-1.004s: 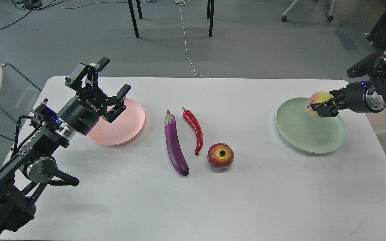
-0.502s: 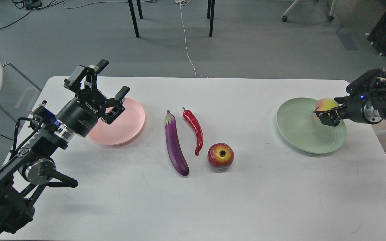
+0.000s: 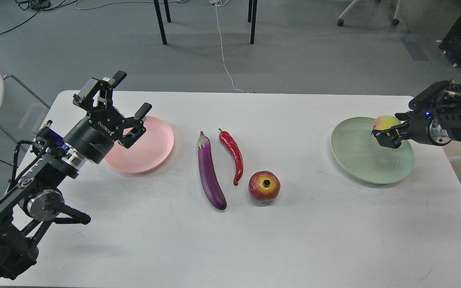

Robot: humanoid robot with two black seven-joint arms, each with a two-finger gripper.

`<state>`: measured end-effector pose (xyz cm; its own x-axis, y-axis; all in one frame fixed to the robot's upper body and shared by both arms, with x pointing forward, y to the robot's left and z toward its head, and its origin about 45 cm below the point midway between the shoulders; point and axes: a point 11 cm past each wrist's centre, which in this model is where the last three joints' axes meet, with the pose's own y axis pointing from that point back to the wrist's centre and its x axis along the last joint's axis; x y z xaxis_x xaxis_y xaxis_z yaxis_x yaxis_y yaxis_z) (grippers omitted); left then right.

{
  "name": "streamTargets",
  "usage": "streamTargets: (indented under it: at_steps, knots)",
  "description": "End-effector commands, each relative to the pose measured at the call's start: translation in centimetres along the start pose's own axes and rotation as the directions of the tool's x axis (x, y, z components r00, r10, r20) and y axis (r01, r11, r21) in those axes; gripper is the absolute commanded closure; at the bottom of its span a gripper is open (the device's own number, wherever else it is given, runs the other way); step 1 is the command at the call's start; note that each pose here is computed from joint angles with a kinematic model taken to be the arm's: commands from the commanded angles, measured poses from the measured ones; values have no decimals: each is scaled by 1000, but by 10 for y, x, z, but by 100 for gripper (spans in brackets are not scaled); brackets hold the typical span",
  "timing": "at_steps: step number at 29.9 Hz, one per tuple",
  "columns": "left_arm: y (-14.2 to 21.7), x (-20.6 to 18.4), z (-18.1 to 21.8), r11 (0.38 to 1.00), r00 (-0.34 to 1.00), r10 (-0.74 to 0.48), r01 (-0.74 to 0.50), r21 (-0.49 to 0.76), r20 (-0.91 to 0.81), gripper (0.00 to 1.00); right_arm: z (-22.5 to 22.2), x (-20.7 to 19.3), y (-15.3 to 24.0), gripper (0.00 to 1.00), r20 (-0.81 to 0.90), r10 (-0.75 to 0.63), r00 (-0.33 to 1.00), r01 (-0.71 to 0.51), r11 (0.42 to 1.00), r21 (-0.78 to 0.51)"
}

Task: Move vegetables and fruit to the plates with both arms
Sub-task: 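Move the right gripper down to the red apple and grasp it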

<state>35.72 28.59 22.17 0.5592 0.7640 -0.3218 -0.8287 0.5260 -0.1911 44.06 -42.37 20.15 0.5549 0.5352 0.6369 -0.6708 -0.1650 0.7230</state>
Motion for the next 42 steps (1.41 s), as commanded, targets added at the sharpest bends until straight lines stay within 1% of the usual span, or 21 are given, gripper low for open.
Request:
streamTargets:
  at_steps: [1,6,8,13,18,22,25,27,32,36,39,42]
  knots:
    - [0,0,0,1000,1000,1,-1,-1,0,2,2,11,8,3,4,22,1000,-22,1000,12]
    - [0,0,0,1000,1000,1,-1,0,1,2,-6,36,22,3,19,68,998,-69,995,67]
    - [0,0,0,1000,1000,1,-1,1,1,2,-16,51,27,3,35,106,994,-109,988,107]
    - [0,0,0,1000,1000,1,-1,1,1,2,-68,77,38,3,115,162,980,-188,942,276]
    - [1,1,1,1000,1000,1,-1,3,7,2,-121,90,40,3,101,156,982,-185,889,419]
    - [3,2,4,1000,1000,-1,0,6,16,2,-160,99,25,3,50,118,992,-127,858,498]
    - [3,2,6,1000,1000,-3,3,6,22,2,-195,111,14,3,2,115,993,-97,825,556]
    - [4,3,5,1000,1000,-3,3,8,23,2,-214,114,8,3,-44,86,995,-45,812,582]
    - [8,4,3,1000,1000,5,-5,17,24,2,-247,122,5,3,-191,-8,982,123,792,597]
    - [10,4,2,1000,1000,7,-7,19,21,2,-265,135,4,4,-258,-30,966,182,785,592]
    - [11,2,1,1000,1000,2,-3,20,18,2,-284,136,1,4,-297,-32,954,214,767,605]
    - [11,1,2,1000,1000,0,0,19,19,2,-291,135,-4,4,-338,-37,940,242,770,590]
